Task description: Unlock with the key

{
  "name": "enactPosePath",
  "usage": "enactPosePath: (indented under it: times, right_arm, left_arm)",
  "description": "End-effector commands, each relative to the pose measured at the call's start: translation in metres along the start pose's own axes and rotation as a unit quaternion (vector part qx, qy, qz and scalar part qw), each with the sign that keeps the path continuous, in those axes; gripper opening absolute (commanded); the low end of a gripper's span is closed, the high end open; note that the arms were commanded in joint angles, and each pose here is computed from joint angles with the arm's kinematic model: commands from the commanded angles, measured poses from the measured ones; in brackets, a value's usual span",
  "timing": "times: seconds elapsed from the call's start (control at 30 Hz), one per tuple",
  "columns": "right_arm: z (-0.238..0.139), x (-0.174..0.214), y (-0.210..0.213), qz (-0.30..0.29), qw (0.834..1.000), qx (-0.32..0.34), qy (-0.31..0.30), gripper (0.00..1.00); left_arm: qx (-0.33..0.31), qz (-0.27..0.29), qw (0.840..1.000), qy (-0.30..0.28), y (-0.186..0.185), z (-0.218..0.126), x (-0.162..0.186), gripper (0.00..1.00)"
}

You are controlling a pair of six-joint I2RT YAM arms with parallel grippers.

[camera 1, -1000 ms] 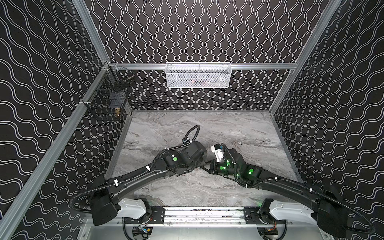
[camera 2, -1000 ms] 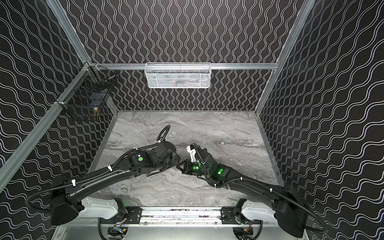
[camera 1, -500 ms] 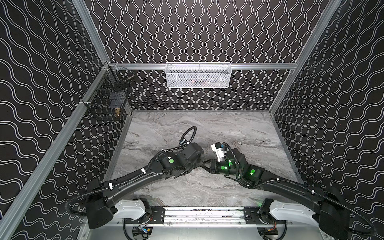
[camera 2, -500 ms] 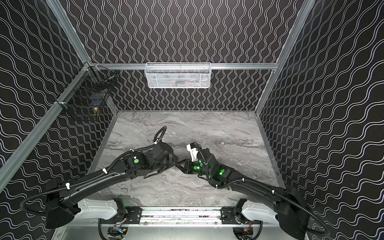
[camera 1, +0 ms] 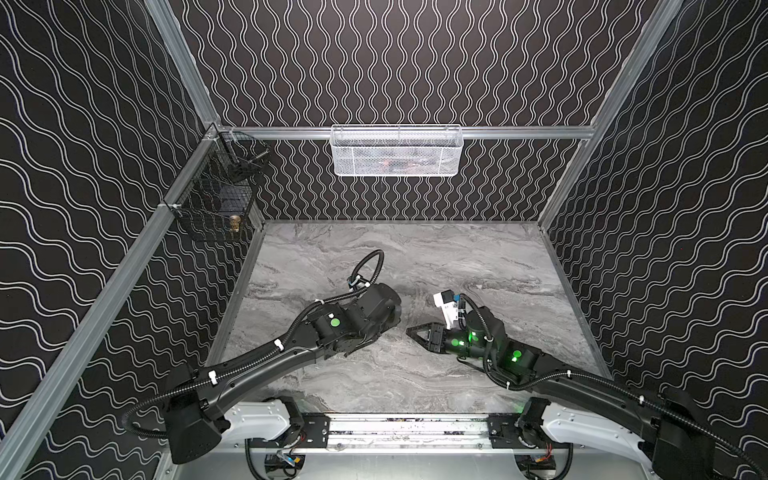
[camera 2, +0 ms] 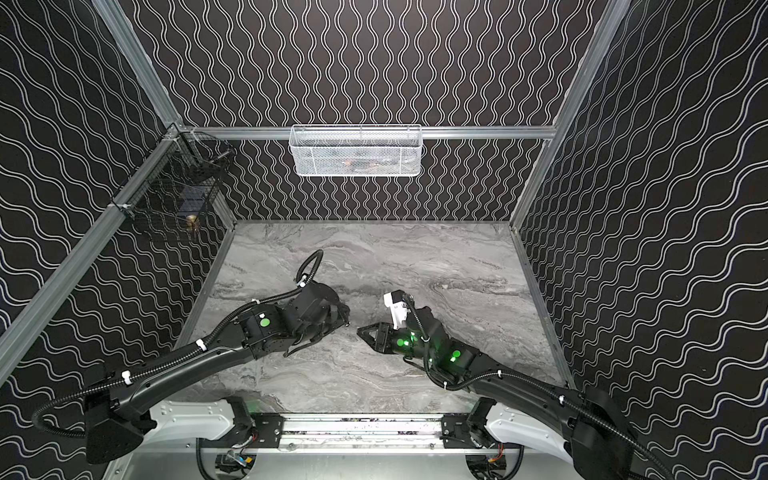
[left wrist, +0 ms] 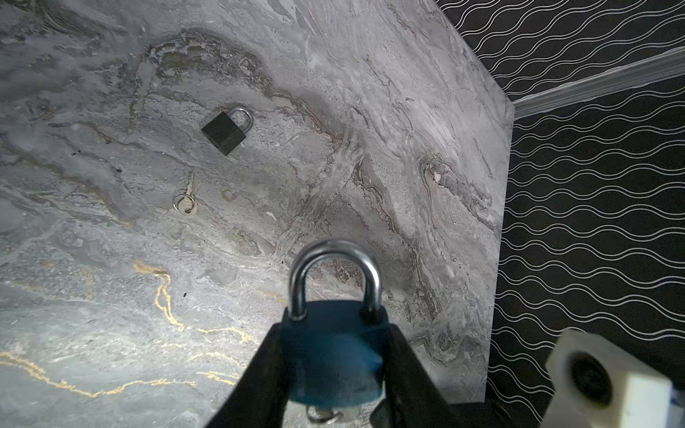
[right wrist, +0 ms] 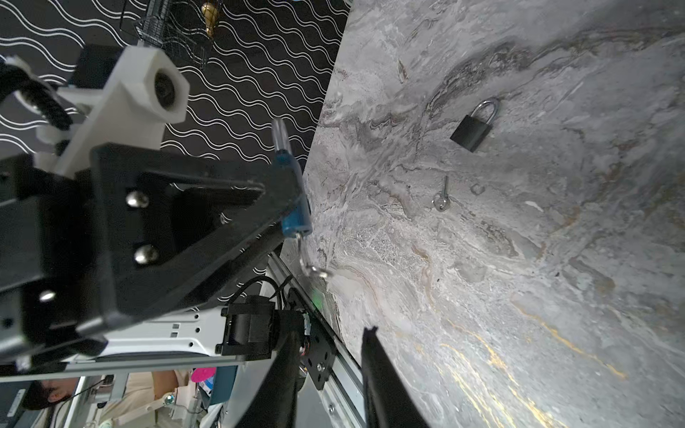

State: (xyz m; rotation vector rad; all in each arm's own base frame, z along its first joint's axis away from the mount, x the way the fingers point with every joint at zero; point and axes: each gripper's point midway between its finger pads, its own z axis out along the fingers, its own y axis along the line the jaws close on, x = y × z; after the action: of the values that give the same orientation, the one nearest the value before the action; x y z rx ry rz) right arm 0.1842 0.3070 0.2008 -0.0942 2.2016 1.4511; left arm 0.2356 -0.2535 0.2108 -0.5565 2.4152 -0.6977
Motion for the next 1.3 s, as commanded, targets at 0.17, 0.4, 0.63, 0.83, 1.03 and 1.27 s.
enactPosePath:
  times: [0.17,0.4,0.63,0.83,1.03,1.27]
  right_arm:
    - [0.007,-0.026,0.02,0.027,0.997,-0.035,-0.057,0.24]
    - [0.01,-0.027,0.018,0.029,0.997,-0.032,-0.065,0.22]
    - [0.012,-0.024,0.017,0.022,0.997,-0.027,-0.062,0.2]
    - [0.015,-0.02,0.016,0.022,0.998,-0.028,-0.057,0.17]
    - [0.016,-0.023,0.015,0.016,0.998,-0.022,-0.064,0.14]
    - [0.017,-0.028,0.014,0.004,0.997,-0.012,-0.071,0.09]
  left_arm:
    - [0.019,-0.019,1.0,-0.014,-0.015,0.003,-0.006,0.04]
    - [0.023,-0.022,0.999,-0.017,-0.017,0.003,-0.008,0.04]
    - [0.024,-0.017,0.999,-0.013,-0.02,0.004,-0.007,0.04]
    - [0.029,-0.018,0.999,-0.011,-0.023,0.003,-0.007,0.04]
    - [0.034,-0.014,0.999,-0.004,-0.027,0.003,-0.005,0.04]
    - [0.039,-0.005,0.999,0.018,-0.031,0.004,0.003,0.03]
